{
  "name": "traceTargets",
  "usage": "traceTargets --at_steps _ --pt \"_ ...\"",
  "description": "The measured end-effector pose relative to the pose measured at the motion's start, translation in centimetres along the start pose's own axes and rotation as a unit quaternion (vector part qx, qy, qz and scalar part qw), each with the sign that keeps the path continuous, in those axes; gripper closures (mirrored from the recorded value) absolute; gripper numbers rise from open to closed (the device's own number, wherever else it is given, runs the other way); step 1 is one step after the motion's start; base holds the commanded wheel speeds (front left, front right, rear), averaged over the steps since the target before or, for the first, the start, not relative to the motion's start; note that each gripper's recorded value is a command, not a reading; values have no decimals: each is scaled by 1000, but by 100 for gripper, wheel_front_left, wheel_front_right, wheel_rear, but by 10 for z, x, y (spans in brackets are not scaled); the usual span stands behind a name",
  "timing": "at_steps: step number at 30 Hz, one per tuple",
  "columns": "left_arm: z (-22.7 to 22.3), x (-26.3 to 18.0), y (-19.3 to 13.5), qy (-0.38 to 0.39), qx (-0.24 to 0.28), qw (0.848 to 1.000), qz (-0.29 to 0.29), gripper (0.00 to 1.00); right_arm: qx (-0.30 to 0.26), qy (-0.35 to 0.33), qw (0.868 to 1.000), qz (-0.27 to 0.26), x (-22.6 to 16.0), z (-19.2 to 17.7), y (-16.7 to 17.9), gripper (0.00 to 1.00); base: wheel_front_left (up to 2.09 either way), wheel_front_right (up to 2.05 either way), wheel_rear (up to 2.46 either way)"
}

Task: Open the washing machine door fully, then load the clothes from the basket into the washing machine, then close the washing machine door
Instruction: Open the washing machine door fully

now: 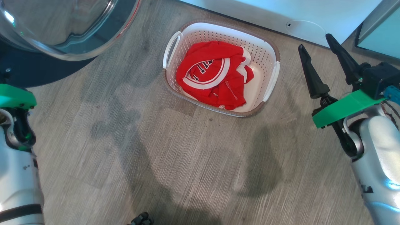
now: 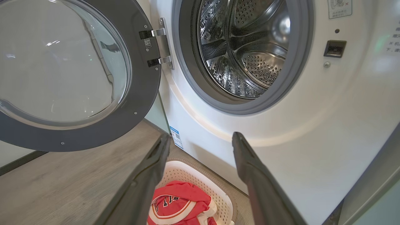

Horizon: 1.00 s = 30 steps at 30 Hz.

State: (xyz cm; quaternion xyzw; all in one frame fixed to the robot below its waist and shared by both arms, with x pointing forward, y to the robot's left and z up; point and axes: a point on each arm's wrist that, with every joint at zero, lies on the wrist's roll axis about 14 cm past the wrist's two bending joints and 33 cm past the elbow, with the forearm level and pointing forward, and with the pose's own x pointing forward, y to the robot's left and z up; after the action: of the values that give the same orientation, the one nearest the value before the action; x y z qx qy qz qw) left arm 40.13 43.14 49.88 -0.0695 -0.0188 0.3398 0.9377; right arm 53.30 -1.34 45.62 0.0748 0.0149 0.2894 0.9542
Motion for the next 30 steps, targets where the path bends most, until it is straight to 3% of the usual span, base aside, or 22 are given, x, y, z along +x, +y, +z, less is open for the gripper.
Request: traceTargets --at_steps 7,16,18,19,20,30 --pt "12 -14 -11 -28 -6 1000 -6 100 2 -10 1000 6 -2 10 5 0 0 0 0" --pt "0 -76 -2 -21 -4 1000 -19 100 -2 -21 1000 -3 -18 23 9 0 0 0 0" --pt "0 -86 -6 -21 -5 999 -31 54 3 -21 1000 -8 -22 24 11 0 0 0 0" --pt "1 -91 -10 -22 -7 999 -38 19 4 -24 1000 -10 -24 25 11 0 0 0 0" --pt "2 -94 -15 -23 -11 999 -46 0 4 -27 1000 -12 -26 27 11 0 0 0 0" --pt "-3 -117 -76 6 -17 990 -137 0 6 -52 997 -55 -47 47 -6 0 0 0 0"
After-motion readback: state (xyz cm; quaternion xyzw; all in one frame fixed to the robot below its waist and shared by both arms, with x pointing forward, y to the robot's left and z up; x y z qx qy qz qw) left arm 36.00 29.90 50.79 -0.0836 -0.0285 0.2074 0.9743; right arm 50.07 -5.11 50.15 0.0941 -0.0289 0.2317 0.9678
